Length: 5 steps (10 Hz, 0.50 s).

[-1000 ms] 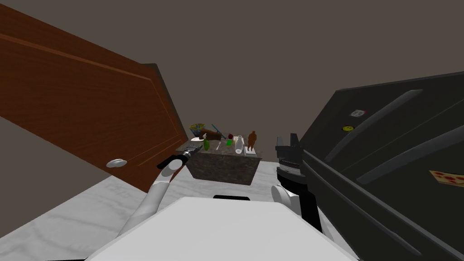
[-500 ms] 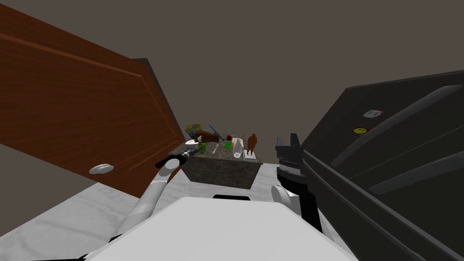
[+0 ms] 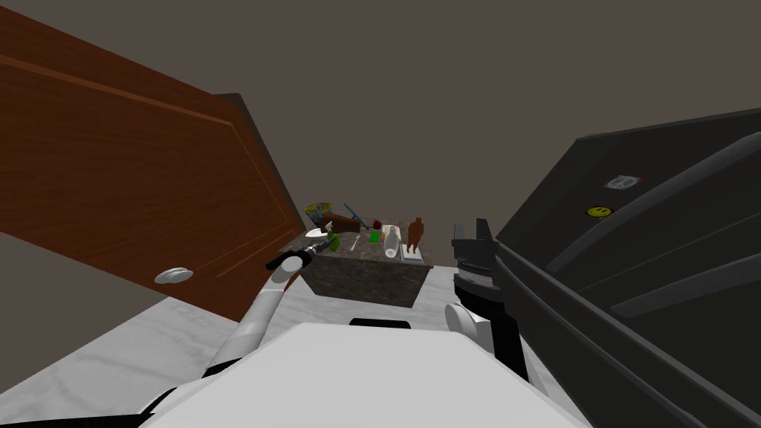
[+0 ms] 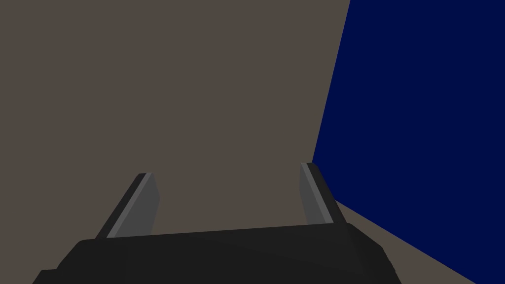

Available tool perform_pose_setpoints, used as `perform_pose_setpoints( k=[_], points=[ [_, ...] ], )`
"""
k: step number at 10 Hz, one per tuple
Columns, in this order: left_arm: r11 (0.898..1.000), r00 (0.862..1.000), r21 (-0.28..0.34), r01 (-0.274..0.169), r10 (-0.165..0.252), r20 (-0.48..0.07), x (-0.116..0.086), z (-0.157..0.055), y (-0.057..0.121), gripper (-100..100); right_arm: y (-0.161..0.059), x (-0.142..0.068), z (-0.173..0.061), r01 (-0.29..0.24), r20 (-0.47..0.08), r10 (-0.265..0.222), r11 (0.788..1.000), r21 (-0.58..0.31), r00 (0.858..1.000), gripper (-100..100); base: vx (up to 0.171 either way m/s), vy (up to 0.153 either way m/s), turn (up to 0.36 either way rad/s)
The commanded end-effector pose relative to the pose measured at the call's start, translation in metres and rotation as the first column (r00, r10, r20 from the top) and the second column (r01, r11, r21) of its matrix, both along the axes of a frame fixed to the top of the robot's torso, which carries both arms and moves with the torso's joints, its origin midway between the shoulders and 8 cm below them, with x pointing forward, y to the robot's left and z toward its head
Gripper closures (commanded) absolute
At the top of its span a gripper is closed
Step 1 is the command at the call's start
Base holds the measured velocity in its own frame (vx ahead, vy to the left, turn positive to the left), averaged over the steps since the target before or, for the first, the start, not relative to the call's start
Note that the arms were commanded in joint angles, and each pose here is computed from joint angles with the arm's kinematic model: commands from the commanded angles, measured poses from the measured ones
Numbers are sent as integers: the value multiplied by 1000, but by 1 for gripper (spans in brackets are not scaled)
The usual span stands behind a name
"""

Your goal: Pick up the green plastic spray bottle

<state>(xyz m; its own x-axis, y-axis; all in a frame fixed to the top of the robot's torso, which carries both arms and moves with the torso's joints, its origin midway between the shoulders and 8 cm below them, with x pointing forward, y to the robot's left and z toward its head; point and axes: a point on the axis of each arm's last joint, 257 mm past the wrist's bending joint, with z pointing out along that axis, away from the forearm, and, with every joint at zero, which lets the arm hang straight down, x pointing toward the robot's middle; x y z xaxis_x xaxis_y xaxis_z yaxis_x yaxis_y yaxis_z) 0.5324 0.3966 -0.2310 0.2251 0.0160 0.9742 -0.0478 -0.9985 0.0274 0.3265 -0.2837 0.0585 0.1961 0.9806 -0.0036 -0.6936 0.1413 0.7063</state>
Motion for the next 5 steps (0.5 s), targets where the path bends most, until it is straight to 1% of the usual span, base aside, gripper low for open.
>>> perform_pose_setpoints(
  k=[1,2,3,4,5],
  points=[
    [1000,1000,-6,-5,5,-10,2,-7,2,-100,0,0,0,0,0,0,1000,0,1000,0,-16,11,-3],
    [1000,1000,-17,-11,11,4,19,-8,-13,-100,0,0,0,0,0,0,1000,0,1000,0,-64,52,48],
    [1000,1000,-28,-13,13,-4,27,-11,-13,-100,0,0,0,0,0,0,1000,0,1000,0,-78,68,9],
    [999,1000,-45,-19,19,2,39,-15,-28,-100,0,0,0,0,0,0,1000,0,1000,0,-91,108,36],
    [999,1000,-41,-15,16,6,49,-11,-30,-100,0,0,0,0,0,0,1000,0,1000,0,-77,88,5]
  ],
)
